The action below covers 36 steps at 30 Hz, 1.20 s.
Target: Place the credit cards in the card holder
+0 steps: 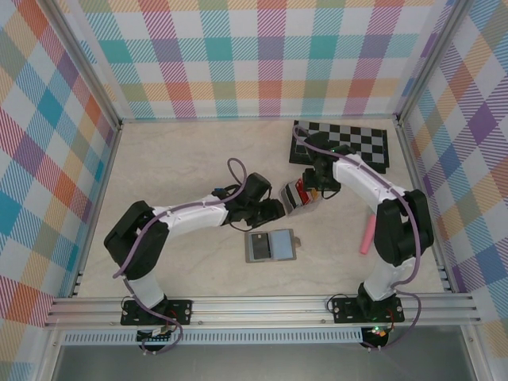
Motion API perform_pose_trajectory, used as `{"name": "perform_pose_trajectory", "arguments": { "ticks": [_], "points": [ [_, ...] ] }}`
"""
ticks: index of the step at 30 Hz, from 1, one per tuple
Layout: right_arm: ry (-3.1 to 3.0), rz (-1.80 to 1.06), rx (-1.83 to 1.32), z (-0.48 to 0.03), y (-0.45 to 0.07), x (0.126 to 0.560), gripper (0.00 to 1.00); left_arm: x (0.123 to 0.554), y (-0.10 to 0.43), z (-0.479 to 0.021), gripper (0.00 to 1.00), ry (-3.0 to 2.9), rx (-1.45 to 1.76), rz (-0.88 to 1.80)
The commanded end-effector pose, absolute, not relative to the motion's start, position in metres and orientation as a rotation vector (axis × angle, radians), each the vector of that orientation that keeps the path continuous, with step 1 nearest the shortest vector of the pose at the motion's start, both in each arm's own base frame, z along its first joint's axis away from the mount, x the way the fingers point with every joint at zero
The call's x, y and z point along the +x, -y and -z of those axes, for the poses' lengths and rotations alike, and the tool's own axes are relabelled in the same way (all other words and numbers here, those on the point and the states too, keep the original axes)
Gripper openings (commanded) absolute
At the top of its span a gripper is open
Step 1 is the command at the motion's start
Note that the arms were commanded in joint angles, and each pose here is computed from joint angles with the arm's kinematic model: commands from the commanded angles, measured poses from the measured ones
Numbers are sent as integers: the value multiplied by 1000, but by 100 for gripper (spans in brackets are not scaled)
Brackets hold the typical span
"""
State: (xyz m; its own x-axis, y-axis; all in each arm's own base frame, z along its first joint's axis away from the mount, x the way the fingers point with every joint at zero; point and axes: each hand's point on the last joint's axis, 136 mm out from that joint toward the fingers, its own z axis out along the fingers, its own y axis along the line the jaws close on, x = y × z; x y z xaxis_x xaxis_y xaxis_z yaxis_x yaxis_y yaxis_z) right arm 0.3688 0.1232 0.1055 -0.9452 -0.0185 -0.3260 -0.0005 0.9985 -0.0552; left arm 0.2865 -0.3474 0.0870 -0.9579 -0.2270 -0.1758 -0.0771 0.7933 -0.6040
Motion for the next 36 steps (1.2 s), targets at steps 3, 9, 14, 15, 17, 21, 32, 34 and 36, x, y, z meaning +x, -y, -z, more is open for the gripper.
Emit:
{"name": "perform_pose_trajectory", "arguments": {
  "ticks": [3,9,14,15,17,21,32,34,36],
  "points": [
    [-2848,76,-132,-100,-129,378,64,304,358,-96,56,-2723,-220,951],
    [-2845,216,-154,-94,-117,388,62,309,363,-97,57,-2723,-218,965],
    [-2823,214,-157,-102,-117,391,62,309,362,-96,57,-2727,-221,965],
    [-2816,212,-156,-103,-117,392,62,309,362,-96,57,-2728,-223,962],
    [-2811,214,-163,-104,-117,393,60,308,362,-96,57,-2730,-222,966],
    [-2844,233,-183,-93,-117,392,59,309,362,-97,57,-2726,-225,972],
    [-2794,325,-201,-106,-109,400,59,309,363,-99,57,-2722,-229,979],
    [-2781,318,-208,-111,-109,401,55,309,363,-99,57,-2722,-229,980],
    [-2774,316,-211,-114,-109,401,52,309,362,-99,57,-2722,-232,980]
  ]
}}
